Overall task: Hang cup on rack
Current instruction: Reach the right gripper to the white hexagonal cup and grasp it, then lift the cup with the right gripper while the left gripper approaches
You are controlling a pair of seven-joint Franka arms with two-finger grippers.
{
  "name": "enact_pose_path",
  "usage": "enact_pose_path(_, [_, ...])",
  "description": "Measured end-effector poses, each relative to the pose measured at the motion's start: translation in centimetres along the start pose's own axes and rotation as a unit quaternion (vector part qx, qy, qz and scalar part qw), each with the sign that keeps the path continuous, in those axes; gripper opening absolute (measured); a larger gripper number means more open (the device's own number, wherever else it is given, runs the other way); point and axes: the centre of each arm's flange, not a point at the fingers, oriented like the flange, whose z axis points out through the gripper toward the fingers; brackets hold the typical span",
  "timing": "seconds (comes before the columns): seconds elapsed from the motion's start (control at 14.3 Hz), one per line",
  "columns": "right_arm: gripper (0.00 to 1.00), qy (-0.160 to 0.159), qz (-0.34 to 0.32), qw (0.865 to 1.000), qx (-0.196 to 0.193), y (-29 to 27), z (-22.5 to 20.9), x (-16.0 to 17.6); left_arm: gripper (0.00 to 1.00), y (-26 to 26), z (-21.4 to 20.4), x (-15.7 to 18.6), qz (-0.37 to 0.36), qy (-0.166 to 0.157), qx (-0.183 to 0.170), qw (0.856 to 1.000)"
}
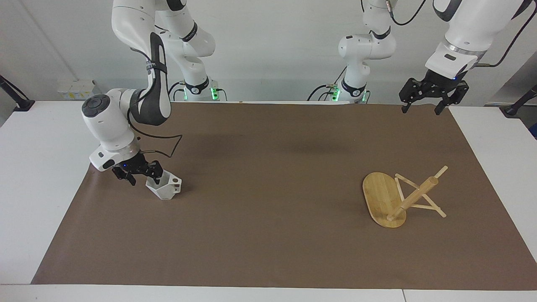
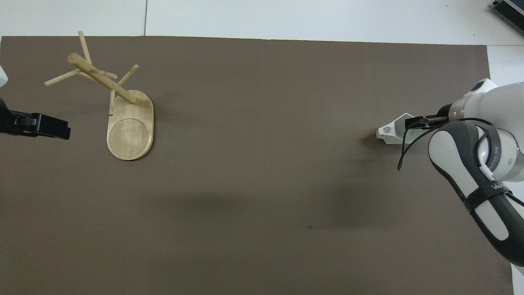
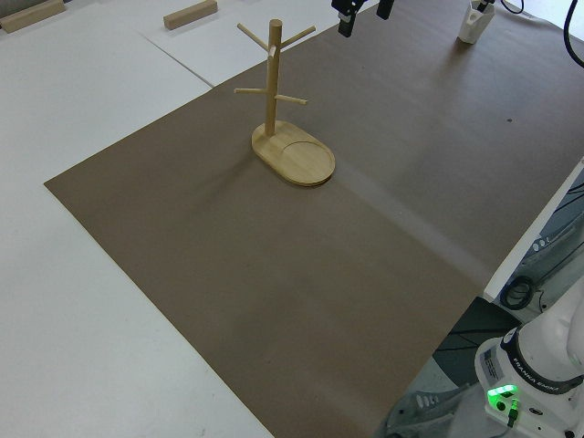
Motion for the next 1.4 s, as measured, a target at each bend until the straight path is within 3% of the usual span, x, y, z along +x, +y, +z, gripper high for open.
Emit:
enact_pose_path(0.28, [0.35, 0.0, 0.0, 1.0, 0.0, 0.0, 0.0, 0.0, 1.0, 0.0, 0.0, 0.0, 0.0, 0.0, 0.0, 1.0])
enact_pose_path(0.35, [0.35, 0.0, 0.0, 1.0, 0.0, 0.0, 0.0, 0.0, 1.0, 0.0, 0.0, 0.0, 0.0, 0.0, 0.0, 1.0])
enact_pose_path(0.56, [0.13, 0.0, 0.0, 1.0, 0.0, 0.0, 0.0, 0.0, 1.0, 0.0, 0.0, 0.0, 0.0, 0.0, 0.0, 1.0])
enact_pose_path(0.63, [0.13, 0.0, 0.0, 1.0, 0.0, 0.0, 0.0, 0.0, 1.0, 0.0, 0.0, 0.0, 0.0, 0.0, 0.0, 1.0])
enact_pose_path(0.77, [0.04, 0.002, 0.001, 1.0, 0.002, 0.0, -0.2, 0.0, 1.0, 0.0, 0.0, 0.0, 0.0, 0.0, 0.0, 1.0])
enact_pose_path(1.19, [0.04, 0.005, 0.002, 1.0, 0.001, 0.0, -0.5, 0.3, 1.0, -0.2, 0.1, 0.0, -0.002, -0.001, 0.0, 1.0])
enact_pose_path(1.4, [0.04, 0.0, -0.003, 1.0, 0.008, -0.7, -3.3, 1.6, 1.0, -0.6, 0.1, -0.1, -0.005, -0.002, 0.0, 1.0])
